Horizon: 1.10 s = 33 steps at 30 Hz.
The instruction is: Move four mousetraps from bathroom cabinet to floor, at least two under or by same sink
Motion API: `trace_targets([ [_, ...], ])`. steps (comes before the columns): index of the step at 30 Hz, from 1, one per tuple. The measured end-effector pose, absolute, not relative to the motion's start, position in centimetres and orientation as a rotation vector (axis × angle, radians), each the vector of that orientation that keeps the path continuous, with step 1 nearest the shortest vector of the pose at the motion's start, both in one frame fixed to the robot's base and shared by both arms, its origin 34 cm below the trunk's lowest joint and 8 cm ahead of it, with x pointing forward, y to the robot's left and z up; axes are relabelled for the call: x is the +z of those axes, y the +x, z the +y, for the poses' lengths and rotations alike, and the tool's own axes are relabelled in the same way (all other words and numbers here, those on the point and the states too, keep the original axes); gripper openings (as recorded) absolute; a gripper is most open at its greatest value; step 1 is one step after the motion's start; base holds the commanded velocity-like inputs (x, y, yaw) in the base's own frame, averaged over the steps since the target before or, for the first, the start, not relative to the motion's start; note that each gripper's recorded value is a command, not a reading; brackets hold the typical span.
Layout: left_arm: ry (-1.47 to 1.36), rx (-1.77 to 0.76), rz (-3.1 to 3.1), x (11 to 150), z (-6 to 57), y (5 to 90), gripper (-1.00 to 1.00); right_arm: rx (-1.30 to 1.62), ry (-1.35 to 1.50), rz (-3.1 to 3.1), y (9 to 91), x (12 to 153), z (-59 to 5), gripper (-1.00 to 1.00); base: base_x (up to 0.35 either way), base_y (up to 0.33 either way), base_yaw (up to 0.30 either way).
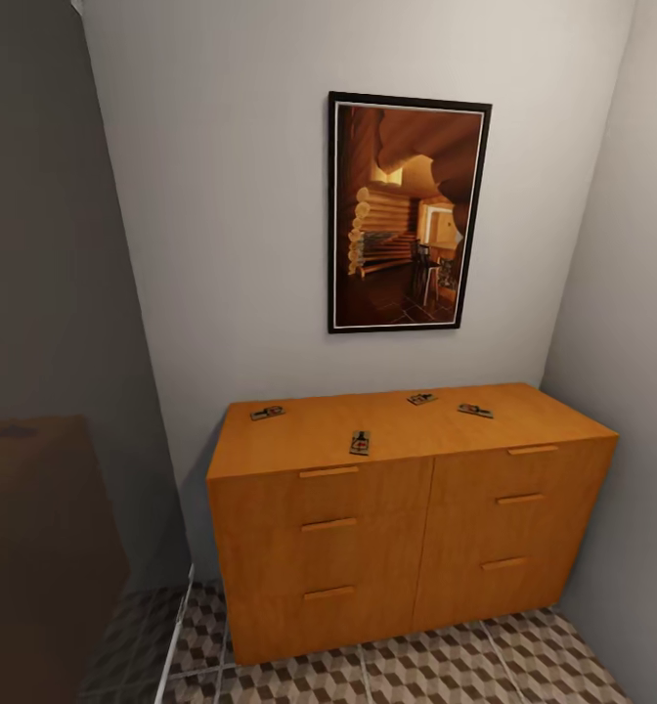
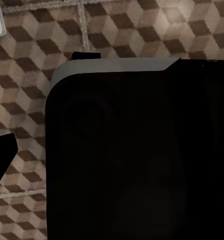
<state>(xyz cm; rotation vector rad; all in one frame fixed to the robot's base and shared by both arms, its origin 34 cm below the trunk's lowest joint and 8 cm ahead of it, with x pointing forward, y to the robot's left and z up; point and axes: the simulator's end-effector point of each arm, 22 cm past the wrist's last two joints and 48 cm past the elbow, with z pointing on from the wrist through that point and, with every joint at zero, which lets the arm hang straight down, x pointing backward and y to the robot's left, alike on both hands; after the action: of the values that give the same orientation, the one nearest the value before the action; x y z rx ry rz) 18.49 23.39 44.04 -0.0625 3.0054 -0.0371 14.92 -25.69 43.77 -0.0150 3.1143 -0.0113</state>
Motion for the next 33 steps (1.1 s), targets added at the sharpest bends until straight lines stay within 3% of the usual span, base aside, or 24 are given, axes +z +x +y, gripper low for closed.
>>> trace_targets([
  [10, -0.062, -0.036, 3.006, 44.04, 23.44, 18.49, 1.00, -0.012, -0.020, 3.115, 14.90, 43.77, -25.71, 1.00, 0.000, -0.149, 0.013],
  [33, -0.062, -0.036, 3.006, 44.04, 23.44, 18.49, 1.00, -0.012, -0.023, 3.116, 14.89, 43.77, -25.71, 1.00, 0.000, -0.268, 0.001],
])
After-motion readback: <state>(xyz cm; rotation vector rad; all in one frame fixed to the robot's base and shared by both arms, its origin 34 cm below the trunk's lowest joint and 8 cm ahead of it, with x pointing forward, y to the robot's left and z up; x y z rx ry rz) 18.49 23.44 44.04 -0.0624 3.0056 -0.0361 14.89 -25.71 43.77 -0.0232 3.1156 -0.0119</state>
